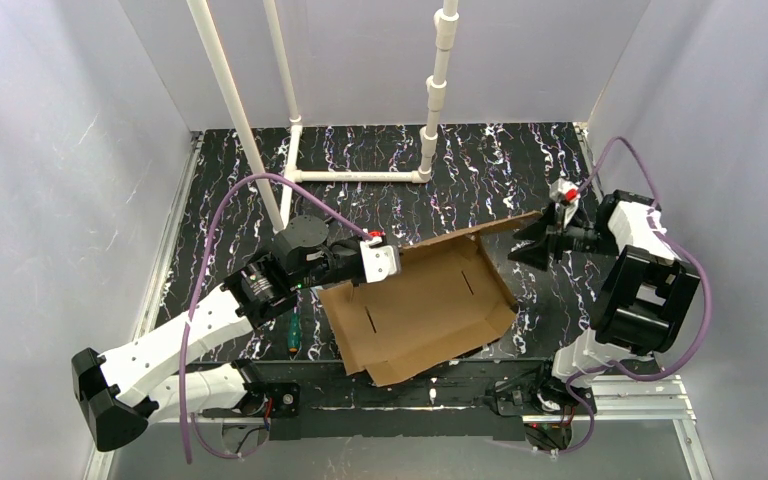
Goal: Fold the paper box
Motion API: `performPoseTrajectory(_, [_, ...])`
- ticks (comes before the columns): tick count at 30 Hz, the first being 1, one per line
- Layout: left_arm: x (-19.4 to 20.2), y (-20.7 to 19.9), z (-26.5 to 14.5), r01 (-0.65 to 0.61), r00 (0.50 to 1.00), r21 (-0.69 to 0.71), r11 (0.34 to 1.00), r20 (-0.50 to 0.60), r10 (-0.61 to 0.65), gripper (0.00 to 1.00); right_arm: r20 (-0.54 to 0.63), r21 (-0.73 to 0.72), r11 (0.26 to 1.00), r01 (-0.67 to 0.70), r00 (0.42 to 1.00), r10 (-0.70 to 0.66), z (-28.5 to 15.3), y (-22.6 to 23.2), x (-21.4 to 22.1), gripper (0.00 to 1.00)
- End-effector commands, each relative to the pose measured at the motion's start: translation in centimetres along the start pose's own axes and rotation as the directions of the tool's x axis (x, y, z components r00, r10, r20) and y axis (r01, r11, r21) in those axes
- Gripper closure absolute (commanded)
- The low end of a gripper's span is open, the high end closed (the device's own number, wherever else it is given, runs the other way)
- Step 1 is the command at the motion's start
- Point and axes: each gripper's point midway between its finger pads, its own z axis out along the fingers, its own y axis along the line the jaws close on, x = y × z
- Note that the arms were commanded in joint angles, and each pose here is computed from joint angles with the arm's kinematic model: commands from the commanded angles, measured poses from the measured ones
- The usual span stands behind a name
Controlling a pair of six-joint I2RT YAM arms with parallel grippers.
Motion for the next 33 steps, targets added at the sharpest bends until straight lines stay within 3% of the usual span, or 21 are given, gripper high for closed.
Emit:
performPoseTrajectory(1, [-1.6,0.2,-0.4,-0.01,0.999,-0.011,1.0,0.053,0.01,1.0,0.019,0.103,0.991,-0.086,0.996,0.085,-2.2,-2.7,-2.1,0.28])
performPoseTrajectory(6, [-1.9,0.4,-0.5,-0.002,0.998,-0.016,1.0,0.062,0.003,1.0,-0.104,0.313,0.938,-0.151,0.976,0.191,-4.1,-7.7,0.1,0.22])
performPoseTrajectory(8, [-2.0,0.4,-0.5,0.003,0.998,-0.02,1.0,0.065,-0.002,1.0,-0.104,0.413,0.899,-0.145,0.973,0.204,-4.9,-9.7,-0.1,0.18])
performPoseTrajectory(10, [-2.0,0.5,-0.5,0.008,0.998,-0.023,1.0,0.063,-0.007,1.0,-0.057,0.458,0.856,-0.24,0.953,0.298,-5.0,-10.6,0.5,0.15])
performPoseTrajectory(16, [-1.8,0.6,-0.4,0.017,0.998,-0.027,0.999,0.056,-0.015,1.0,-0.022,0.313,0.756,-0.575,0.792,0.611,-2.5,-7.5,5.5,0.2])
performPoseTrajectory(33, [-1.1,1.3,-0.1,0.056,0.997,-0.094,0.994,0.055,-0.051,1.0,-0.239,0.156,0.739,-0.655,0.701,0.672,3.8,-2.1,7.9,0.18])
